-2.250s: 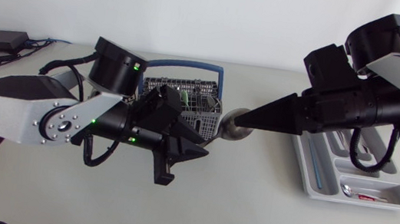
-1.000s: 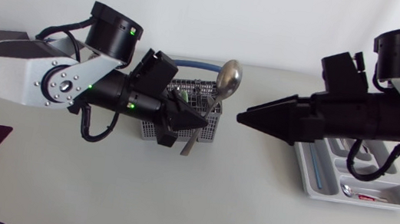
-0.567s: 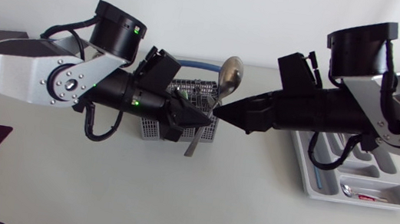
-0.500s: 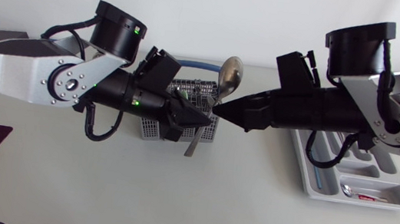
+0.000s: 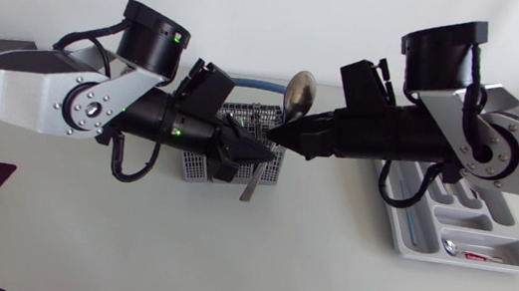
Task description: Transfer all utensils from the basket to the drawer tray.
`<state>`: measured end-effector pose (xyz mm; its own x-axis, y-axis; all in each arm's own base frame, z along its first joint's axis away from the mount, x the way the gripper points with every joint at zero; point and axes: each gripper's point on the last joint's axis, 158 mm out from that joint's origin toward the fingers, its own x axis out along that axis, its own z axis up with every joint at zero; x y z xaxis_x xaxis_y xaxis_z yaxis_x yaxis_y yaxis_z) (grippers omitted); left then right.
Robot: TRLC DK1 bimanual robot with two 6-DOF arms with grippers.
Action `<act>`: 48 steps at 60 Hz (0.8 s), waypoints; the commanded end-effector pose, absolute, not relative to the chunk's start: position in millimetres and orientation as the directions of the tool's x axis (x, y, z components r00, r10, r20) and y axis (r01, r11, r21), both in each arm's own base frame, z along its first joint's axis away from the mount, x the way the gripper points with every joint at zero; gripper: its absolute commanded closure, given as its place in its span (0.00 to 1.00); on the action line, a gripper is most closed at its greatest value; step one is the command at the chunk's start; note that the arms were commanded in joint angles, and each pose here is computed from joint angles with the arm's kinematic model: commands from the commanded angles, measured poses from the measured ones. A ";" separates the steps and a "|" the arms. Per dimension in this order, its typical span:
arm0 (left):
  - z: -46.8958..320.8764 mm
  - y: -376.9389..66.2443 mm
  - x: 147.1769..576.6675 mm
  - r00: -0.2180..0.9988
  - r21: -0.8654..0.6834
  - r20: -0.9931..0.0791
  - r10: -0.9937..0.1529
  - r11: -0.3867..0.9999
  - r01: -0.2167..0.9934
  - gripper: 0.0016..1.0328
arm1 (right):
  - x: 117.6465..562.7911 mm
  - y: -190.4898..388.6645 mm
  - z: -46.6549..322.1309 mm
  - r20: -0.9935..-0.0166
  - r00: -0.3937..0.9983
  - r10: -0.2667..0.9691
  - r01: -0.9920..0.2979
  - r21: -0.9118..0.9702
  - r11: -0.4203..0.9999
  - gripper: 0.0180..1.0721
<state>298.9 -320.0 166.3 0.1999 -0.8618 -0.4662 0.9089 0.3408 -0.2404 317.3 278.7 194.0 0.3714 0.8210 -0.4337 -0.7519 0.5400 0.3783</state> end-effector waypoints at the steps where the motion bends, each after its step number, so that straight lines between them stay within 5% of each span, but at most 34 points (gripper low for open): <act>1: 176.7 -328.0 302.0 0.192 -0.248 -0.441 -0.877 0.324 0.913 0.97 | 323.0 283.8 197.5 -0.424 0.380 0.822 -0.739 0.396 0.546 0.88; 16: 178.2 -327.8 302.8 0.197 -0.249 -0.434 -0.879 0.327 0.911 0.95 | 319.7 284.6 194.9 -0.426 0.374 0.824 -0.737 0.403 0.543 0.94; 39: 194.3 -312.4 316.0 0.298 -0.166 -0.415 -0.860 0.393 0.904 0.24 | 327.8 256.9 178.0 -0.475 0.402 0.783 -0.692 0.402 0.600 0.95; 48: 200.1 -301.7 325.7 0.355 -0.131 -0.411 -0.840 0.439 0.889 0.19 | 346.9 216.8 167.3 -0.511 0.461 0.725 -0.630 0.386 0.674 0.95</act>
<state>319.7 -307.6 185.8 0.3143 -0.8427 -0.4371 0.8898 0.4220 -0.1737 339.2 238.7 180.2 0.4352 0.7601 -0.4826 -0.6677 0.6320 0.3933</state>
